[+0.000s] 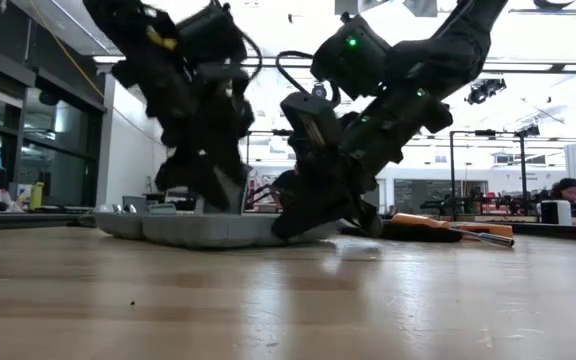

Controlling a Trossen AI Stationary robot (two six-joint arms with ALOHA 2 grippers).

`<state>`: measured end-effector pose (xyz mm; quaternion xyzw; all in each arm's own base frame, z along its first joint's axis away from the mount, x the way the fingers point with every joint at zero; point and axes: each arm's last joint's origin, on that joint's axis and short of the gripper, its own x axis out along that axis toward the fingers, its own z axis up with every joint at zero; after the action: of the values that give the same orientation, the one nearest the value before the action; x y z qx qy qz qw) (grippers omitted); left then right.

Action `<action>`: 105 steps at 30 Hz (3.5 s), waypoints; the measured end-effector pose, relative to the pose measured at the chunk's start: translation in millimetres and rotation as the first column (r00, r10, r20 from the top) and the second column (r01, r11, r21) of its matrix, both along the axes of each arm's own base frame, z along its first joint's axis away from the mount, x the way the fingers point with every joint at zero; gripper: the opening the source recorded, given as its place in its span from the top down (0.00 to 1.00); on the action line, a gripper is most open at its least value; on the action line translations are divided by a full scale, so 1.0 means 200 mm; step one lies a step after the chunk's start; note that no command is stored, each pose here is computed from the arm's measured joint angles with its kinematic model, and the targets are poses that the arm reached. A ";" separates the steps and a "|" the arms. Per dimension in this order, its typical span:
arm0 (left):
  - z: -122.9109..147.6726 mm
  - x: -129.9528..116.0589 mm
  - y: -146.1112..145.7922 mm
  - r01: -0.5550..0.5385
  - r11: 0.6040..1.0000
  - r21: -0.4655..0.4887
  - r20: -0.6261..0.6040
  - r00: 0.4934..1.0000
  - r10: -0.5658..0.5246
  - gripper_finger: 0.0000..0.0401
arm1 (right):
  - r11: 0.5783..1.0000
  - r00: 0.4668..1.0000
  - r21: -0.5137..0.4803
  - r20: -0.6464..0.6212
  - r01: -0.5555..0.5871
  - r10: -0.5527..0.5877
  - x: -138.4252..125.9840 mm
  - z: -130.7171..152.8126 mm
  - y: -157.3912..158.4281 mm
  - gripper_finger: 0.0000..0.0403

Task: Prefit tool cases
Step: Remove the yellow hammer from the gray toolbox

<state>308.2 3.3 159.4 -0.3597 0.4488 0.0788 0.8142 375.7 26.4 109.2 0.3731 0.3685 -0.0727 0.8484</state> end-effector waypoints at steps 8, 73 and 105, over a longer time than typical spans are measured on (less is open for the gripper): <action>-0.03 -0.07 -0.04 0.005 0.995 0.095 -0.143 0.990 0.009 0.48 | 1.000 1.000 0.001 0.002 0.012 -0.012 0.00 0.00 -0.02 1.00; -0.06 -0.01 0.02 0.079 0.997 0.014 -0.051 0.996 -0.078 0.48 | 0.985 0.999 -0.169 0.027 -0.036 0.042 -0.12 0.30 -0.35 1.00; -0.04 -0.47 -0.03 -0.166 0.967 0.193 -0.303 0.927 0.220 0.61 | 0.974 0.971 0.022 -0.072 -0.225 0.226 0.08 0.05 -0.30 1.00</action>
<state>213.3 -3.2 151.0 -0.3164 0.5297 0.2530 0.7452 392.0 -33.0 118.5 0.3317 0.4403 0.0128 0.8343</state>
